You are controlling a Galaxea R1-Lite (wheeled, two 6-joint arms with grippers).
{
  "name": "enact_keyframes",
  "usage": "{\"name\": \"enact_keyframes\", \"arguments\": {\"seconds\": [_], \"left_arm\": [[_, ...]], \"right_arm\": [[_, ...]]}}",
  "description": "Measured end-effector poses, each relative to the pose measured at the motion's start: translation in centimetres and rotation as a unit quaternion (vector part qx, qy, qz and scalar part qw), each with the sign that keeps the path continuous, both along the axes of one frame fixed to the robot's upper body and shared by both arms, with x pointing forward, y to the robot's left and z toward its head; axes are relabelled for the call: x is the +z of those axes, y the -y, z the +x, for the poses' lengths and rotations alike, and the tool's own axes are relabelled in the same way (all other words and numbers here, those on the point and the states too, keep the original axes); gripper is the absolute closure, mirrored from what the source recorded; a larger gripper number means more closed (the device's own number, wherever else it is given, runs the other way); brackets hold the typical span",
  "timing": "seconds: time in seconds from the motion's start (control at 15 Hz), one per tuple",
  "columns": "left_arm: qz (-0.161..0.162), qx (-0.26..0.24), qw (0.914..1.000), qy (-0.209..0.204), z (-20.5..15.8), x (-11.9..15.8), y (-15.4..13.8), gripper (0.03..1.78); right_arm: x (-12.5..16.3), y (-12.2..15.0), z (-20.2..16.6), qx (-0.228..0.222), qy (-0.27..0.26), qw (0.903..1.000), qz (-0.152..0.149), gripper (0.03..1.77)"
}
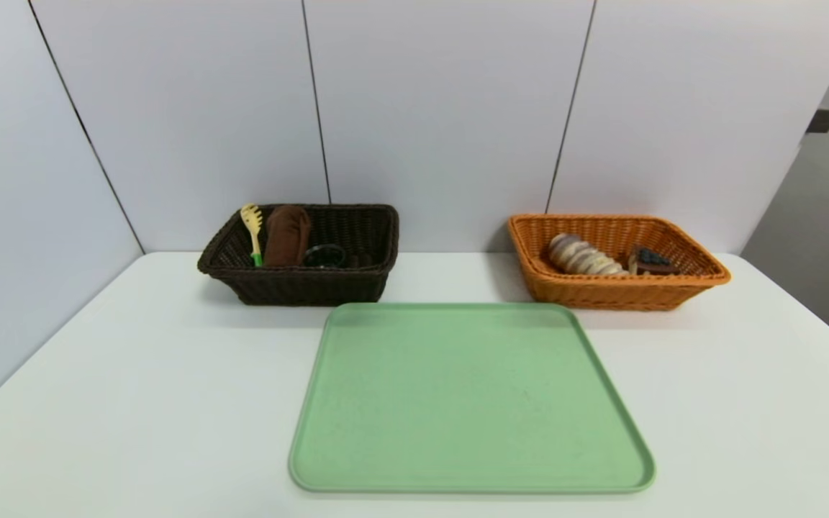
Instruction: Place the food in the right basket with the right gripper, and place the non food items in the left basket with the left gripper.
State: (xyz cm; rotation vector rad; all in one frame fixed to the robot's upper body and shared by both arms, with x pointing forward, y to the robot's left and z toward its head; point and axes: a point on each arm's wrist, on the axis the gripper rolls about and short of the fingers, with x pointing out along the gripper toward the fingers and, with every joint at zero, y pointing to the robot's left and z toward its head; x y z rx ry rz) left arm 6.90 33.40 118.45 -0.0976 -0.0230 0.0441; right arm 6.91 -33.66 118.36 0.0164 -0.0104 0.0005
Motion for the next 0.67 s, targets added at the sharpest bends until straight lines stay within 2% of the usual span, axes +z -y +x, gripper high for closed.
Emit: {"name": "enact_keyframes", "arguments": {"seconds": [0.67], "left_arm": [[0.0, 0.0, 1.0, 0.0, 0.0, 0.0, 0.0, 0.12]], "right_arm": [[0.0, 0.0, 0.0, 0.0, 0.0, 1.0, 0.0, 0.09]]}}
